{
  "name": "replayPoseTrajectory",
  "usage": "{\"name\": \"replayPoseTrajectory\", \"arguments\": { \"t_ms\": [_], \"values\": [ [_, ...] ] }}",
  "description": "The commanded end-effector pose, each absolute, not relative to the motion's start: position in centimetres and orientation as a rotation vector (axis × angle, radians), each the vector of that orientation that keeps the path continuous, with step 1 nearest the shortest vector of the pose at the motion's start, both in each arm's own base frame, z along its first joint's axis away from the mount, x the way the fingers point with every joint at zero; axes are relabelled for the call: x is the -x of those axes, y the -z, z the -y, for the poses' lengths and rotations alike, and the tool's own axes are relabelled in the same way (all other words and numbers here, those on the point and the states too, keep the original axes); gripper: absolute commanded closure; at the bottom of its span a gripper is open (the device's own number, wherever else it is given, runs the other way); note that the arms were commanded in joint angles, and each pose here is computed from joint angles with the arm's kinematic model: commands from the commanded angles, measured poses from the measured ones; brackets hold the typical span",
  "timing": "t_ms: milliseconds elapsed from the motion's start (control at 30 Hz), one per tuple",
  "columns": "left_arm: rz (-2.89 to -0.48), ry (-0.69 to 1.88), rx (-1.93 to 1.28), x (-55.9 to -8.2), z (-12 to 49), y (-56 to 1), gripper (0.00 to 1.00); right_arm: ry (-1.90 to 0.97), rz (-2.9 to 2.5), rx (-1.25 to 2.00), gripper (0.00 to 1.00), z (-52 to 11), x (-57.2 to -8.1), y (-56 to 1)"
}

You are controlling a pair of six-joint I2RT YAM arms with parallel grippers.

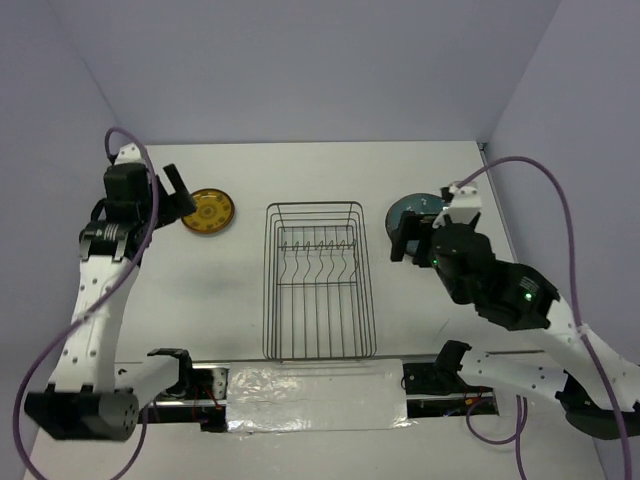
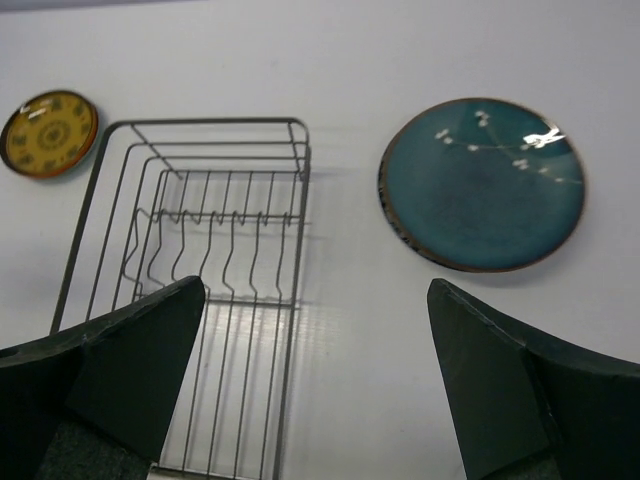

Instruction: Unload the plates from the dish rack

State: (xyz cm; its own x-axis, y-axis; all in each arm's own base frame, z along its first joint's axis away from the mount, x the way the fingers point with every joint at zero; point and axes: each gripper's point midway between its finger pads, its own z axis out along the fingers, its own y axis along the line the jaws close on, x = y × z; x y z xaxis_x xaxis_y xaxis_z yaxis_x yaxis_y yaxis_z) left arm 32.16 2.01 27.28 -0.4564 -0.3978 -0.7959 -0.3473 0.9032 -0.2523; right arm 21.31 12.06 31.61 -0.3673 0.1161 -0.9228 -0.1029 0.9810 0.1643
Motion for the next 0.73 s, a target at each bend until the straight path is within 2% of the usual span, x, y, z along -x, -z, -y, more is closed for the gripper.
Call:
{"name": "replayPoseTrajectory", "arguments": {
  "t_ms": [0,167,333,500,700],
  "values": [
    [-2.016,-0.099,0.472,-27.7,-3.4,-29.3,0.0,-0.083,-1.879,-0.083,0.0,-6.3,-19.7,-34.3],
    [-1.826,-0.069,0.457,-22.0,-3.6,-32.7,0.01,-0.155,-1.826,-0.086,0.0,-3.3,-17.1,-35.7],
    [-1.8,-0.028,0.411,-18.7,-2.9,-32.3,0.0,-0.193,-1.784,-0.125,0.0,0.0,-14.8,-35.5],
    [-1.846,0.027,0.366,-18.0,-1.7,-30.5,0.0,-0.275,-1.764,-0.165,0.0,1.5,-13.1,-34.9],
    [-1.858,0.028,0.37,-18.1,-1.7,-30.1,0.01,-0.261,-1.769,-0.183,0.0,1.2,-13.5,-34.3]
  ]
}}
